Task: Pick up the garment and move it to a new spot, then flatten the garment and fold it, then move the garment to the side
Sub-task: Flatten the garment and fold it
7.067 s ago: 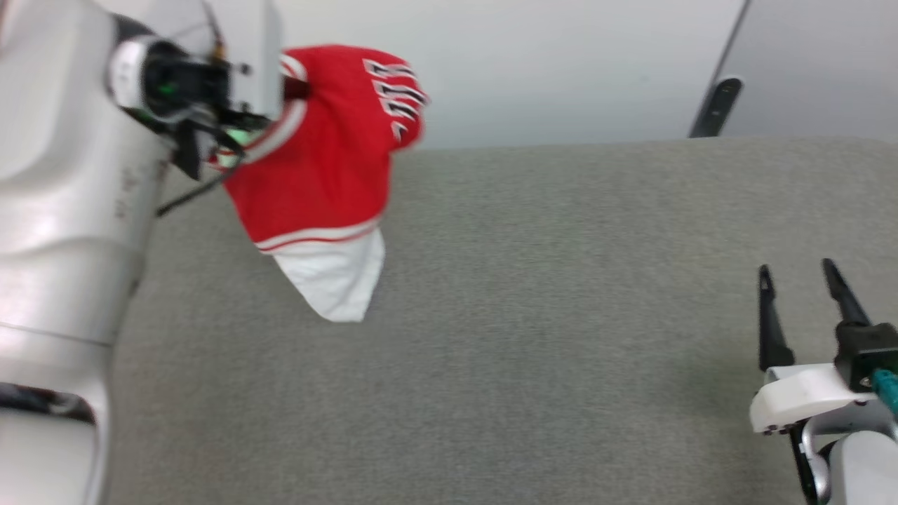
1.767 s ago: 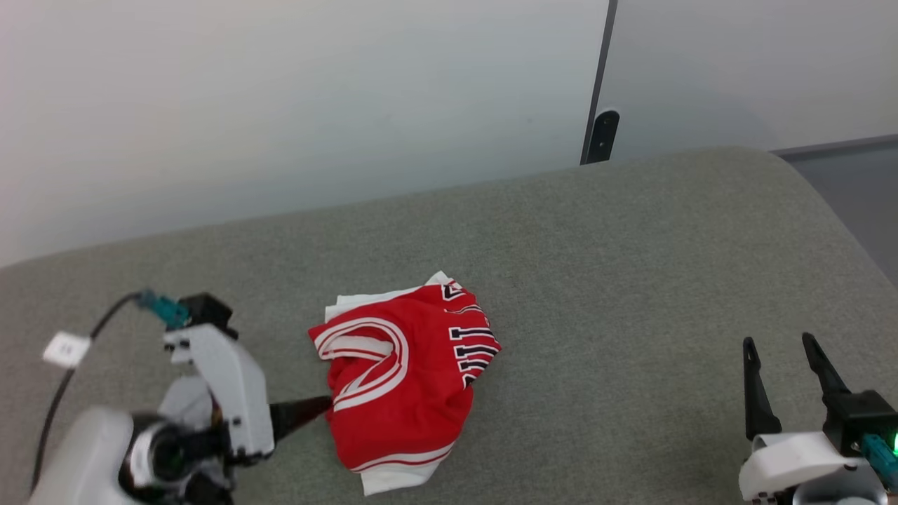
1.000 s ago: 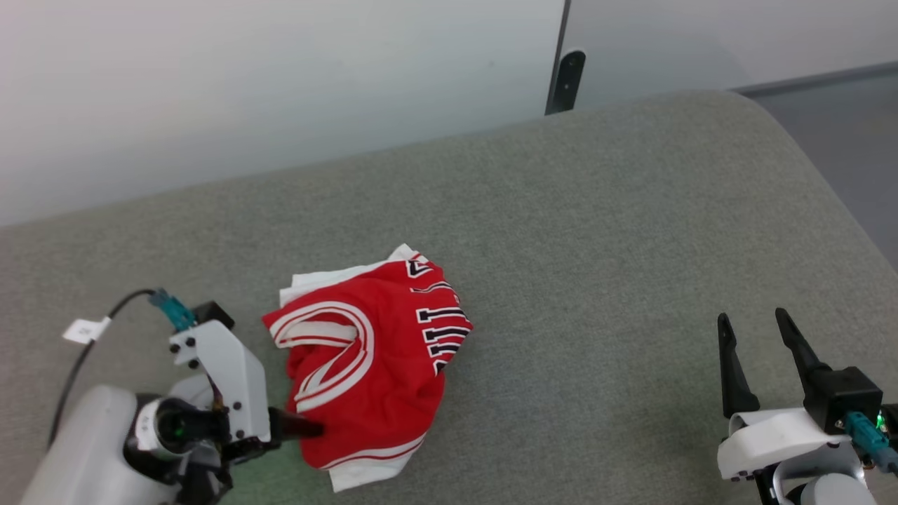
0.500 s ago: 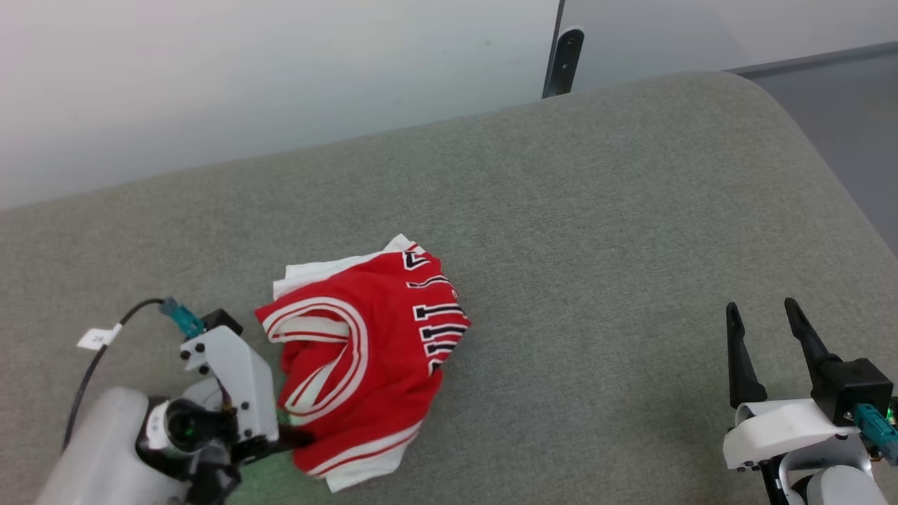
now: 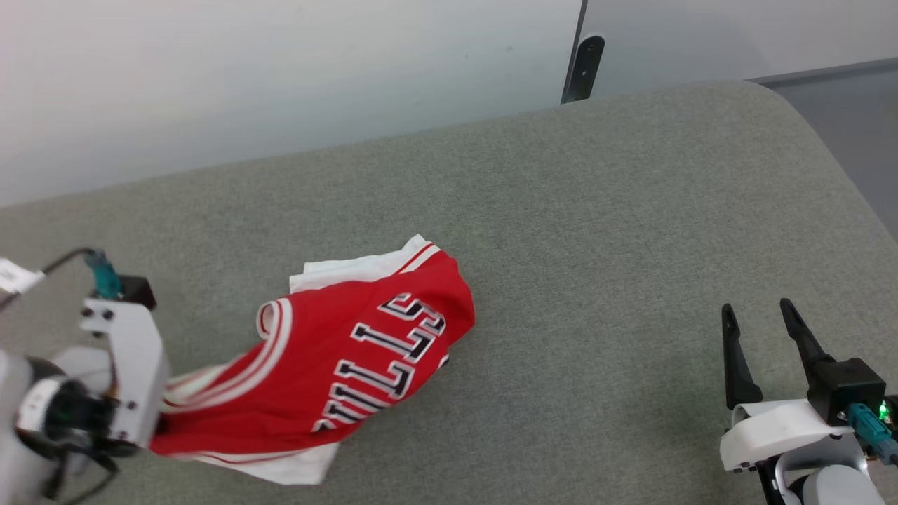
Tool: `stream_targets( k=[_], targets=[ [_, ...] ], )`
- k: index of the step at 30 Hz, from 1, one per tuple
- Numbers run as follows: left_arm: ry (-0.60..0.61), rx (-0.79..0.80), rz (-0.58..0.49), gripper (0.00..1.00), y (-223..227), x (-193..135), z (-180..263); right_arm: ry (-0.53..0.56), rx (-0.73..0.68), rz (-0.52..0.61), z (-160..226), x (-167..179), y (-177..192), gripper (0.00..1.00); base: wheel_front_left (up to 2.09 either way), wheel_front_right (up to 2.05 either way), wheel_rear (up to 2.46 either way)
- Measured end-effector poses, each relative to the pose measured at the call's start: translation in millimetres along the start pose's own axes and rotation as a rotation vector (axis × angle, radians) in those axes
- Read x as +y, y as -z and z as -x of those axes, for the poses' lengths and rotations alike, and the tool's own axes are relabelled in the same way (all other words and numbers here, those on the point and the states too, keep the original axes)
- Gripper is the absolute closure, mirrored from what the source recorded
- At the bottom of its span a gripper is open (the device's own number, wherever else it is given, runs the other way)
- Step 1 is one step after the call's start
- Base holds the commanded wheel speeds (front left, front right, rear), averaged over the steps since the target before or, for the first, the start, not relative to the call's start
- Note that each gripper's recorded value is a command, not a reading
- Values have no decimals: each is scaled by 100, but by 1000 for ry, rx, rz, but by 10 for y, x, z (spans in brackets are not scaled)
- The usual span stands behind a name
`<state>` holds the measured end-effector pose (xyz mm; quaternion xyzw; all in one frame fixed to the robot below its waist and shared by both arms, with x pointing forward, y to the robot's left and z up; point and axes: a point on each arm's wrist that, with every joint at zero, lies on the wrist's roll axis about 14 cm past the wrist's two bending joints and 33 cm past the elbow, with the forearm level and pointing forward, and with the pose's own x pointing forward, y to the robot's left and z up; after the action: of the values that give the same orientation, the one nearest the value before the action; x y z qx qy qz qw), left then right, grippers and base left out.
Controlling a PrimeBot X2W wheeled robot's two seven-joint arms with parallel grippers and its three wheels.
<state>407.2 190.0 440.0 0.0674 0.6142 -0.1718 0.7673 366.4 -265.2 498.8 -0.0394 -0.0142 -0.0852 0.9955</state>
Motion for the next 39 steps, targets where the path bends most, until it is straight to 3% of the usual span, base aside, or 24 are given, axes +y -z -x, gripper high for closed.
stream_targets(
  k=[10,28,29,30,31,32,39],
  targets=[
    [-145,-37,-199,100,-315,320,213,-18,8,9,-11,55,20,0,0,0,0],
    [-71,4,-372,100,-520,151,-572,35,79,44,-32,-137,227,0,0,0,0],
    [-73,-11,-376,91,-550,154,-580,38,81,44,-26,-147,233,0,0,0,0],
    [-76,-24,-385,70,-576,152,-578,40,81,44,-24,-155,234,0,0,0,0],
    [-79,-38,-390,22,-603,152,-570,38,81,43,-26,-146,233,0,0,0,0],
    [-80,-45,-390,0,-617,150,-563,35,80,41,-27,-136,232,0,0,0,0],
    [-61,-173,-326,0,-807,95,-302,0,56,35,-36,-19,161,0,0,0,0]
  ],
)
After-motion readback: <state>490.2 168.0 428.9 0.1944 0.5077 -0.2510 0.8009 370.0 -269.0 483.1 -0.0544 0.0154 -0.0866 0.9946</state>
